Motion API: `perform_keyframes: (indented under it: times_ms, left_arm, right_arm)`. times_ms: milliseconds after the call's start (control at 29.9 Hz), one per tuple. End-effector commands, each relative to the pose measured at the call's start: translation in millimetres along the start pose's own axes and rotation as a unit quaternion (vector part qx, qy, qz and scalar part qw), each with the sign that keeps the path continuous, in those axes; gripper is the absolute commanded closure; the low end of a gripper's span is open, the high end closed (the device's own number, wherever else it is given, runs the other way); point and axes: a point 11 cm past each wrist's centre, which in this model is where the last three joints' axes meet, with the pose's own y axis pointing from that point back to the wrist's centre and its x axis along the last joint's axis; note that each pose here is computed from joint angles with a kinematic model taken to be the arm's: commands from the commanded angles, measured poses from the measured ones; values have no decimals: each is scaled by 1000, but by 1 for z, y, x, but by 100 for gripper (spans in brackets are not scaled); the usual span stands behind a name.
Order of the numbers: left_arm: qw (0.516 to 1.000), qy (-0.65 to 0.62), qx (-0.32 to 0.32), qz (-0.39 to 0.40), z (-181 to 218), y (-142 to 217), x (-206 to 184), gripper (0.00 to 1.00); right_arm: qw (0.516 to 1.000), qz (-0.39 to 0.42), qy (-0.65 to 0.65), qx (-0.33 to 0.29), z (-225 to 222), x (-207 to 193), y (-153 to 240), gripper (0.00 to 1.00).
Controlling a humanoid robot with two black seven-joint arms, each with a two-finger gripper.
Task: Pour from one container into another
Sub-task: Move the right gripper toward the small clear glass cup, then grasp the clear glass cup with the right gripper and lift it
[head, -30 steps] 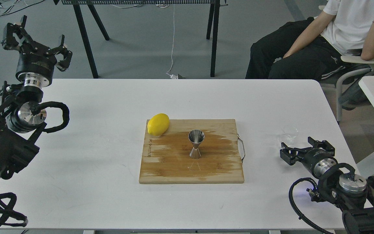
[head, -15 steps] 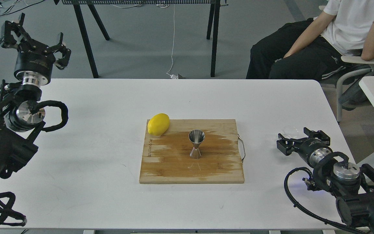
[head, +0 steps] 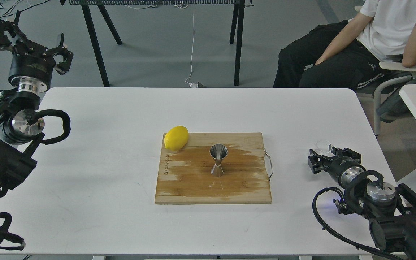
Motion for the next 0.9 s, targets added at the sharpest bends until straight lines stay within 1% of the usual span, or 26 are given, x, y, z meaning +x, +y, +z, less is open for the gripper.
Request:
perform_keyframes:
  times_ms: [0,100,301,435,602,702,869]
  left_arm:
    - [1000,0,0,0,0,0,0,0]
    - [1000,-1,0,0,1,0,0,0]
    - [1000,-3,0,0,2,0,1,0]
    - [1000,-6,-2,0,6,-1,2,0]
    - [1000,-7,-2,0,7,-1,3,0]
    - [1000,-7,-2,0,6,0,3,0]
    - [1000,-8,-2,1,6,0,3,0]
  right_arm:
    - [1000,-1,-1,-2,1,-1,0,51]
    - [1000,-4,0,-4,2,-2,0,60]
    - [999,-17,4,-27,10,-8,0,65]
    - [998,-49,10,-48,20,-23,3,69]
    - [992,-95,25,-79,34,-49,17,71]
    - [986,-127,55,-97,44,-73,30,71]
    - [974,-141,103,-144,88,-99,53,71]
